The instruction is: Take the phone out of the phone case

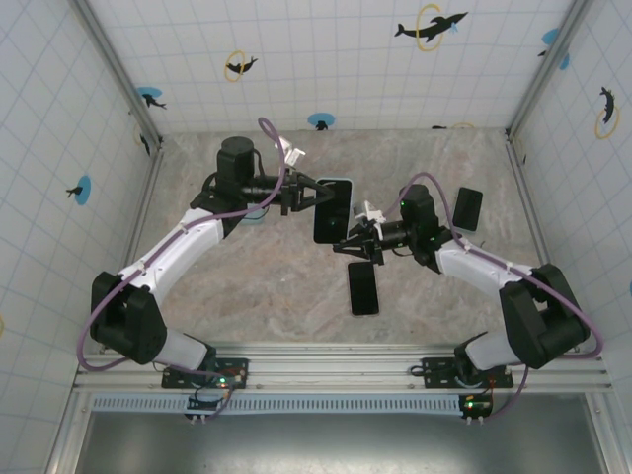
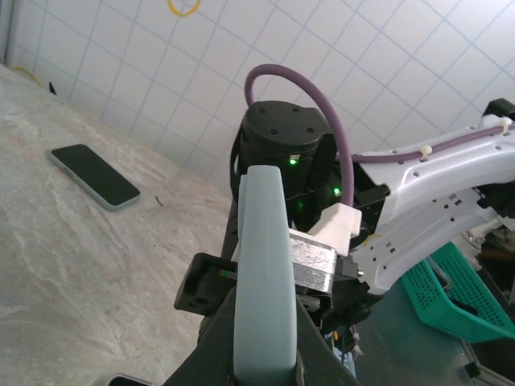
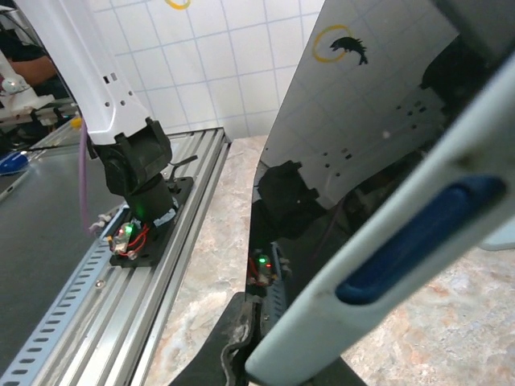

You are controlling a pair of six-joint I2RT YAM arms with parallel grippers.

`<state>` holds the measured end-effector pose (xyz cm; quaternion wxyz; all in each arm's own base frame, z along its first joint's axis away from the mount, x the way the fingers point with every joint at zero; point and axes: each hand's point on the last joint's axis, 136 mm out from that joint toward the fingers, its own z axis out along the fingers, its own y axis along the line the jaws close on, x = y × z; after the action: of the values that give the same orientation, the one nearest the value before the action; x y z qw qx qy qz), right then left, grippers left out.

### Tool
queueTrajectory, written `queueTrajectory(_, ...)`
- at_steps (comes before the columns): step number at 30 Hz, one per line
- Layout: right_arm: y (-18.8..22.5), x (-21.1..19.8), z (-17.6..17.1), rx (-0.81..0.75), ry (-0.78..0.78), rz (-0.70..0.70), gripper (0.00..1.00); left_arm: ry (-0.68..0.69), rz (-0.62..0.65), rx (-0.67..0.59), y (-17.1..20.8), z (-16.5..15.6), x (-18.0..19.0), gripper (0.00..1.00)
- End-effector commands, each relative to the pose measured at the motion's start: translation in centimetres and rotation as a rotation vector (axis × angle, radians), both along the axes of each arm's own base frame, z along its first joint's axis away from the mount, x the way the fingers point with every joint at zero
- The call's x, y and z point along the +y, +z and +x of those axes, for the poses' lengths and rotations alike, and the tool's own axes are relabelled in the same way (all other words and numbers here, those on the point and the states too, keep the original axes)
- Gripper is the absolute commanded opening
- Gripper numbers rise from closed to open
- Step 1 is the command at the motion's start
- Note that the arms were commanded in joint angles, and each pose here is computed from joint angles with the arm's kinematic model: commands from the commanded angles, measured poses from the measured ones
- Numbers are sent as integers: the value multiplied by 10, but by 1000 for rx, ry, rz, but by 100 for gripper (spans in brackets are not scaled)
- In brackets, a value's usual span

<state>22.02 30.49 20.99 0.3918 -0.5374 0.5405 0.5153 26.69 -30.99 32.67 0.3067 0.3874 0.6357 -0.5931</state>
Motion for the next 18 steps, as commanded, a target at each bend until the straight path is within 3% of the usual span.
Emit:
queueTrajectory(1, 18, 6, 16, -117, -29, 20, 11, -62, -26, 23, 14, -21, 1, 0)
queueTrajectory(9, 17, 4, 33, -261, -170, -22, 3, -92, -37, 60, 20, -28, 3, 0)
queueTrajectory(18, 26, 1, 51, -431, -288, -52, 2, -130, -38, 112, 18, -38, 2, 0)
